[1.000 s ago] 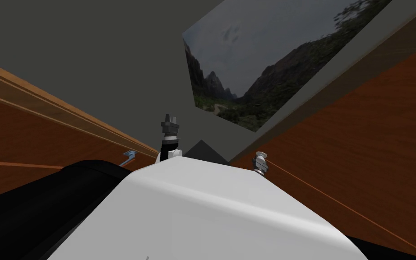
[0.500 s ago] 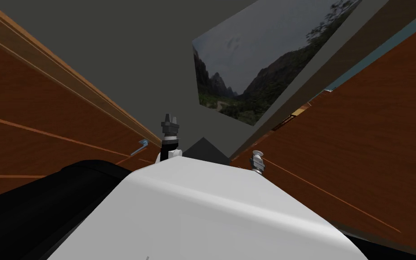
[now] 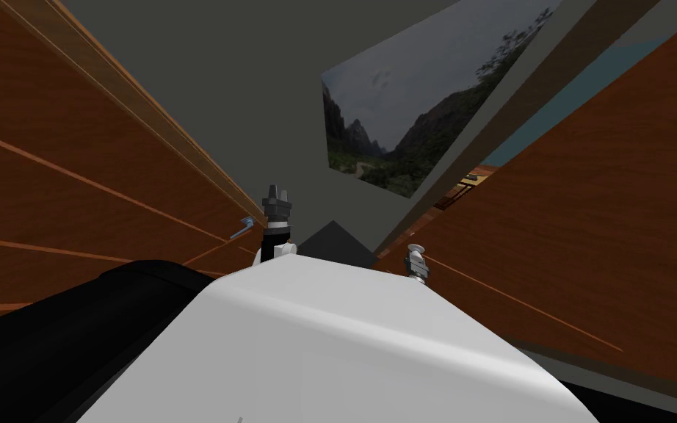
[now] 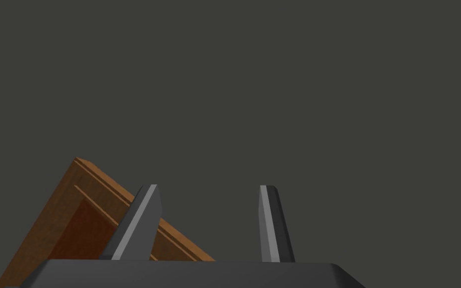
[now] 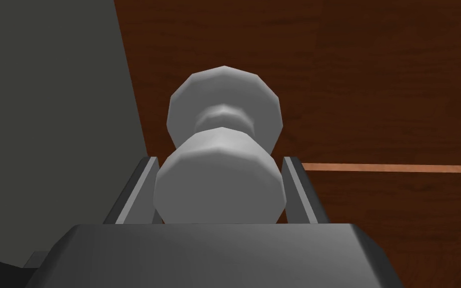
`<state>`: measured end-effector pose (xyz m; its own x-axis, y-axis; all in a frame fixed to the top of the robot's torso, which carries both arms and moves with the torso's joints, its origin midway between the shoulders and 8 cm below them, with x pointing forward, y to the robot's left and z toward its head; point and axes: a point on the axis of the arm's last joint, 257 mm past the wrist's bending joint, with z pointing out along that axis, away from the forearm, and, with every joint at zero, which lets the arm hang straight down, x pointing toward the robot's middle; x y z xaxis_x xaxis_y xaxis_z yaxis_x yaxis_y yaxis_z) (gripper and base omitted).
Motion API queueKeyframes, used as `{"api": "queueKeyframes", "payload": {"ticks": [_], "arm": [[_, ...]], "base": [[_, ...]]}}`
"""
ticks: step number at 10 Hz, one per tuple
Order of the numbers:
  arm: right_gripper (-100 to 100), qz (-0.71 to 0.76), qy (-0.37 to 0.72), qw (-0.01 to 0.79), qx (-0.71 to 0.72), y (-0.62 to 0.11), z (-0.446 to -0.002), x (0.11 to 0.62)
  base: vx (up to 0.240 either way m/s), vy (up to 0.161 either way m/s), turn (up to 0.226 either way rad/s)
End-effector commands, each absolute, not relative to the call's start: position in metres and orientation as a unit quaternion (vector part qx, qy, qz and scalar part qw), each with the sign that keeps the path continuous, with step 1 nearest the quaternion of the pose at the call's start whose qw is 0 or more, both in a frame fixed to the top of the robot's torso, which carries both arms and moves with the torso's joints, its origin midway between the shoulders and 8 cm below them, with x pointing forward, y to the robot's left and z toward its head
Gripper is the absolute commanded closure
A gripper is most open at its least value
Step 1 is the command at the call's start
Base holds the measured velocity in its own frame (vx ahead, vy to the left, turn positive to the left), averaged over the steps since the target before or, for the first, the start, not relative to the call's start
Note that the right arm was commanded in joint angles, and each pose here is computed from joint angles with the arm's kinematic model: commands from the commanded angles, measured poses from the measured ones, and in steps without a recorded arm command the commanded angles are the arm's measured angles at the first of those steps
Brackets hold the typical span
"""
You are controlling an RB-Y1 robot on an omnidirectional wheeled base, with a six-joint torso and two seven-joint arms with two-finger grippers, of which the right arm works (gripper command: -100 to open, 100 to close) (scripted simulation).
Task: Pull the door open
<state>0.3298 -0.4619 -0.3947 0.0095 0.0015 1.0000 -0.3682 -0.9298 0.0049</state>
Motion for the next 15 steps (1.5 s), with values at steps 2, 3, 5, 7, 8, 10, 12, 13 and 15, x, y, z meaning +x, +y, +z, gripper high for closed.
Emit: {"api": "queueKeyframes", "payload": {"ticks": [2, 3, 5, 7, 8, 10, 12, 13, 15], "arm": [[100, 0.697, -0.114, 0.116, 0.699, -0.45, -0.393, 0.328], [100, 0.698, -0.107, 0.109, 0.7, -0.445, -0.393, 0.327], [100, 0.701, -0.091, 0.092, 0.701, -0.434, -0.392, 0.324], [100, 0.7, -0.089, 0.091, 0.703, -0.432, -0.394, 0.324], [100, 0.7, -0.079, 0.081, 0.705, -0.428, -0.395, 0.317], [100, 0.703, -0.068, 0.07, 0.705, -0.426, -0.394, 0.311], [100, 0.704, -0.057, 0.058, 0.705, -0.423, -0.393, 0.304], [100, 0.705, -0.052, 0.052, 0.705, -0.422, -0.392, 0.301], [100, 0.703, -0.05, 0.052, 0.707, -0.421, -0.393, 0.3]], "base": [[-0.222, -0.023, 0.078], [-0.249, -0.014, 0.091], [-0.256, -0.027, 0.069], [-0.178, -0.002, 0.049], [-0.202, -0.032, 0.148], [-0.286, -0.035, 0.148], [-0.255, -0.024, 0.108], [-0.251, 0.006, 0.132], [-0.172, -0.013, 0.052]]}}
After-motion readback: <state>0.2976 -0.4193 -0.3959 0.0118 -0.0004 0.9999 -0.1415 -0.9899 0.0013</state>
